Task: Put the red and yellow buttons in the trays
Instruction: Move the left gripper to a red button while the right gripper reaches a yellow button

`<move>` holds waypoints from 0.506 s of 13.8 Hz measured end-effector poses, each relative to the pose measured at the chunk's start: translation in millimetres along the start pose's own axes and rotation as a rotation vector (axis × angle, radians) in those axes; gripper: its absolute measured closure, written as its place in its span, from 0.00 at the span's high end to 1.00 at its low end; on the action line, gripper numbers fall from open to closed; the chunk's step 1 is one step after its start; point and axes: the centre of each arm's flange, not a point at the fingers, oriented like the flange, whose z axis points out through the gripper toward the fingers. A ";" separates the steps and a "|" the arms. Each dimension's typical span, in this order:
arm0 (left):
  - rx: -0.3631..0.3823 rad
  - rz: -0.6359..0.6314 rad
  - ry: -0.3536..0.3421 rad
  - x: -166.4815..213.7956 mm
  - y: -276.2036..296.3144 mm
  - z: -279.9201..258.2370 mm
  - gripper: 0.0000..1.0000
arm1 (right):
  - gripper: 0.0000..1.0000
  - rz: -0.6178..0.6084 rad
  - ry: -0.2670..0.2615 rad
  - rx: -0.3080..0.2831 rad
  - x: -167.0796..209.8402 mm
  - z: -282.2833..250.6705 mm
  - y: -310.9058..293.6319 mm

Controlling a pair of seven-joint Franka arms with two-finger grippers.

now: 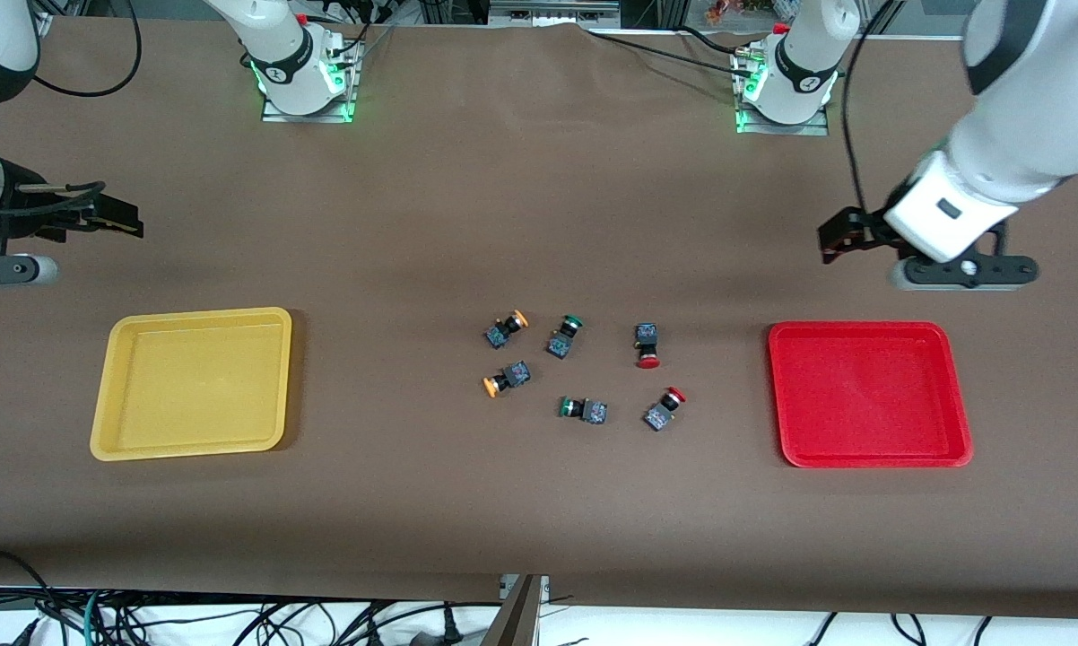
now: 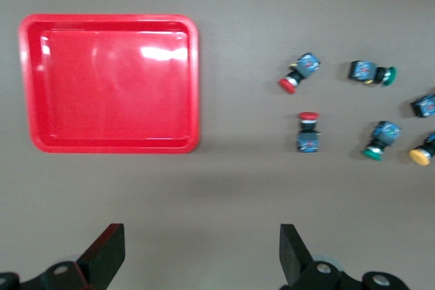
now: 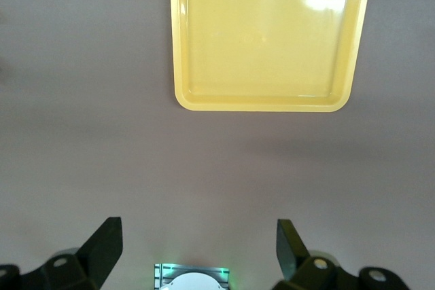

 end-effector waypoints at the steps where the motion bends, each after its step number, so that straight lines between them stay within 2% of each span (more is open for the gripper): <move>1: 0.001 -0.010 -0.002 -2.2 19.8 6.4 1.00 | 1.00 -0.001 -0.009 0.000 3.8 5.5 -0.1; 4: 0.000 -0.012 0.000 -5.3 73.7 31.4 1.00 | 1.00 0.017 -0.025 0.003 14.2 18.6 -6.3; 7: -0.004 0.005 0.009 -6.4 110.7 53.5 1.00 | 1.00 0.133 0.001 0.013 35.0 33.7 -50.0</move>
